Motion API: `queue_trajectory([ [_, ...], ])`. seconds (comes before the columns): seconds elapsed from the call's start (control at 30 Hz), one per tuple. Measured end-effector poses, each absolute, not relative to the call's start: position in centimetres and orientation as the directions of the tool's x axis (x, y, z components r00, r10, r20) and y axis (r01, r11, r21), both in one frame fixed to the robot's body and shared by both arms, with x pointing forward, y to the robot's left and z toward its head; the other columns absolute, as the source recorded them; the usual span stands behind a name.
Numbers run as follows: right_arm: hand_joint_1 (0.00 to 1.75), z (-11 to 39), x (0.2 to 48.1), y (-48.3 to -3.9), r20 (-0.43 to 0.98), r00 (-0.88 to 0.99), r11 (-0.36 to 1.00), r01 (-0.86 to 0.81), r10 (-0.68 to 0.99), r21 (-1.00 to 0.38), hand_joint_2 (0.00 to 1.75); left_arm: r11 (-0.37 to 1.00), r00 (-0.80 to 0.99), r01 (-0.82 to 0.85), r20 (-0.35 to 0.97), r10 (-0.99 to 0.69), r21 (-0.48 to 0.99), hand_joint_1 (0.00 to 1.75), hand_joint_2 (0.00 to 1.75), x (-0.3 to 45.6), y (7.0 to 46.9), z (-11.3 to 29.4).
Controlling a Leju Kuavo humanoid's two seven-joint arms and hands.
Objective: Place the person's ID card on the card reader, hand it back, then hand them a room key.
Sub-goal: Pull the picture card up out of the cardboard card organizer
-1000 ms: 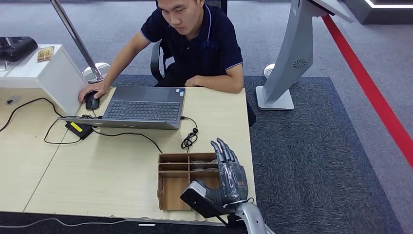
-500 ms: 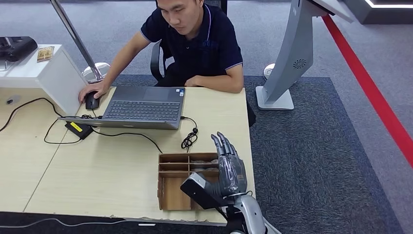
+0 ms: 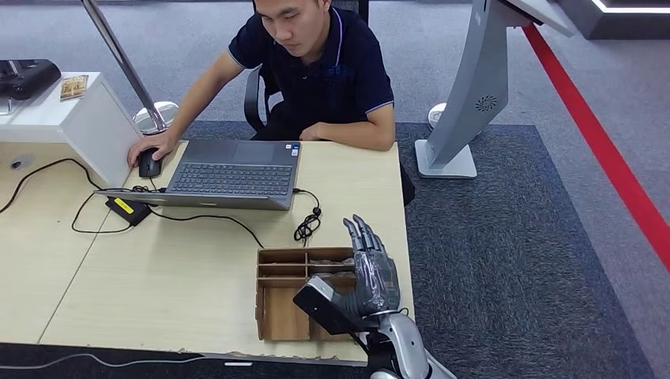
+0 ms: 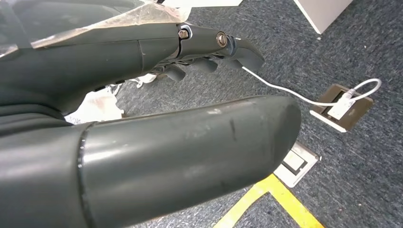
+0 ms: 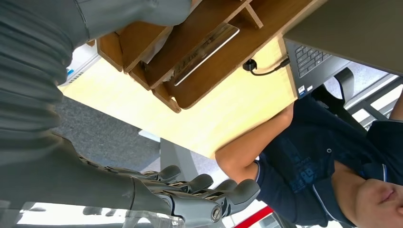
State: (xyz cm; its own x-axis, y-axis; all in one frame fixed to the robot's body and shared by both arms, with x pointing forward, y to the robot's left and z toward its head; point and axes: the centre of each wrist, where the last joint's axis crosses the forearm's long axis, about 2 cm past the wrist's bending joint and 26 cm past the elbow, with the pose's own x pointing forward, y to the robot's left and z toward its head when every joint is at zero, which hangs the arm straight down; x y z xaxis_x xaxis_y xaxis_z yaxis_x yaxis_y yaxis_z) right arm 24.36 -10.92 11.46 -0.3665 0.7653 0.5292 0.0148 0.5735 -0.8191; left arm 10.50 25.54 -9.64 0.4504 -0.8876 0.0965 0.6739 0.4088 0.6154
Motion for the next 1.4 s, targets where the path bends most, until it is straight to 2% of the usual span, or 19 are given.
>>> queue_trajectory([
  [0.37, 0.21, 11.18, 24.36, -10.94, 0.531, -0.357, 0.570, 0.006, 0.769, -0.822, 1.75, 0.399, 0.438, 0.679, 0.096, -0.894, 0.616, 0.00, 0.00, 10.60, 25.45, -9.61],
  [0.67, 0.21, 11.18, 24.36, -10.94, 0.535, -0.352, 0.573, 0.003, 0.768, -0.820, 1.75, 0.397, 0.435, 0.682, 0.096, -0.896, 0.614, 0.00, 0.00, 10.66, 25.42, -9.60],
  [0.83, 0.29, 11.17, 24.36, -10.94, 0.538, -0.350, 0.575, 0.001, 0.767, -0.818, 1.75, 0.397, 0.435, 0.683, 0.096, -0.895, 0.613, 0.00, 0.00, 10.70, 25.41, -9.59],
  [1.3, 0.31, 10.97, 24.26, -10.98, 0.540, -0.344, 0.574, -0.005, 0.768, -0.819, 1.75, 0.396, 0.433, 0.682, 0.097, -0.896, 0.614, 0.00, 0.00, 10.78, 25.40, -9.57],
  [1.4, 0.37, 10.94, 24.23, -10.98, 0.541, -0.343, 0.574, -0.005, 0.768, -0.819, 1.75, 0.396, 0.433, 0.683, 0.097, -0.896, 0.613, 0.00, 0.00, 10.82, 25.40, -9.56],
])
